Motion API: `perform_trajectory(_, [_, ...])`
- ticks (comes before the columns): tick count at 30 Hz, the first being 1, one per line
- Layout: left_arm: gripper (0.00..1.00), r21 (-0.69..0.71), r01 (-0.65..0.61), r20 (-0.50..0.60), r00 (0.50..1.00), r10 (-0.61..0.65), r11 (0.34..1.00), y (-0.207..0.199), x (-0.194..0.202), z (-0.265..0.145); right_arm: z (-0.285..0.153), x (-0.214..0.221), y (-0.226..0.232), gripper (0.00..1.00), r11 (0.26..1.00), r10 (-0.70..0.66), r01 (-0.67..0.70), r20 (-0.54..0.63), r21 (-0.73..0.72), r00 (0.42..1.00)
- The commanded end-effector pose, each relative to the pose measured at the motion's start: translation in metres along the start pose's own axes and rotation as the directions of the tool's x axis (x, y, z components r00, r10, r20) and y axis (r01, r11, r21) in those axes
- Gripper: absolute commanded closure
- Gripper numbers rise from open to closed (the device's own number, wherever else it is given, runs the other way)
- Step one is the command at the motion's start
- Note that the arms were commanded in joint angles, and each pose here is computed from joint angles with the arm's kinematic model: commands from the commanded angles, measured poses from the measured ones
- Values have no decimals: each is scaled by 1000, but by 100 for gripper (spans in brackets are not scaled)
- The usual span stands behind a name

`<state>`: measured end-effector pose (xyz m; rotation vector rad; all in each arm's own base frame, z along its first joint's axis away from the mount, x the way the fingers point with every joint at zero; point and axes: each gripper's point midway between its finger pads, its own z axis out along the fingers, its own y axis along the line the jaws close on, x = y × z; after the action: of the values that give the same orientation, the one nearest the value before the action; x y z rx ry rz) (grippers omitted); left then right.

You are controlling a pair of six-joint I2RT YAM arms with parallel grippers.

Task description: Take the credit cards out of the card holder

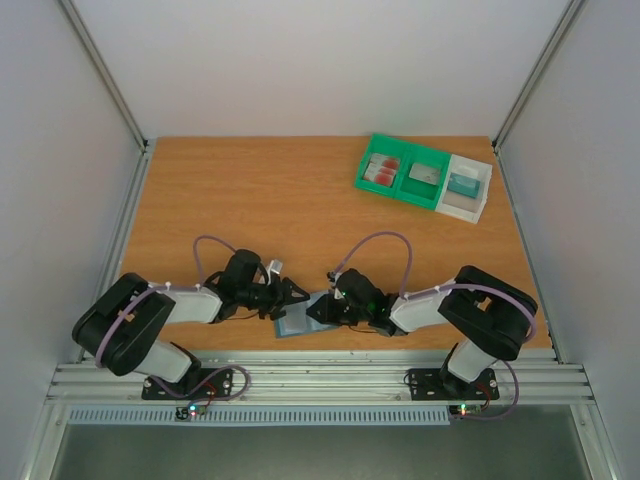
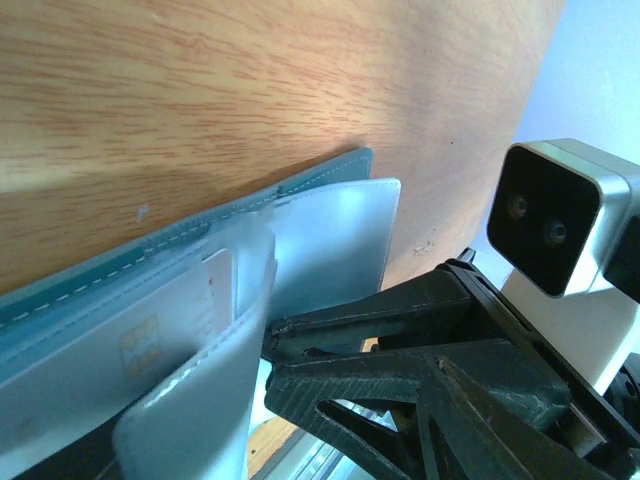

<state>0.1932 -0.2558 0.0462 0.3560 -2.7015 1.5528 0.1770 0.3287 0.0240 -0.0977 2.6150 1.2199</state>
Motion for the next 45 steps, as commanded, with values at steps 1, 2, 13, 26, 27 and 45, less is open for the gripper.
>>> perform_trajectory(1, [45,64,-45,8,999,45,997,-20,-5,6,-7,-4,7,82,999,-14,15,49,-31,999])
perform_trajectory(2, [45,64,-47,8,999,46,997,-22,-5,7,-10,-5,7,82,999,-15,17,58,-29,998])
perform_trajectory(13, [46,91,-81,-7,997,82,993,-44,-4,19,-62,-22,3,79,998,-48,37,217,55,975])
perform_trajectory(26, [46,113,-69,-25,997,73,991,-43,-5,29,-83,-28,3,80,990,-98,69,244,126,965])
perform_trajectory(27, [46,111,-70,-22,997,73,991,-43,-5,29,-84,-29,4,79,989,-102,73,243,128,964])
perform_trajectory(45, [46,-16,-150,45,988,151,988,-42,-12,10,-98,-32,52,77,982,-185,172,195,80,963])
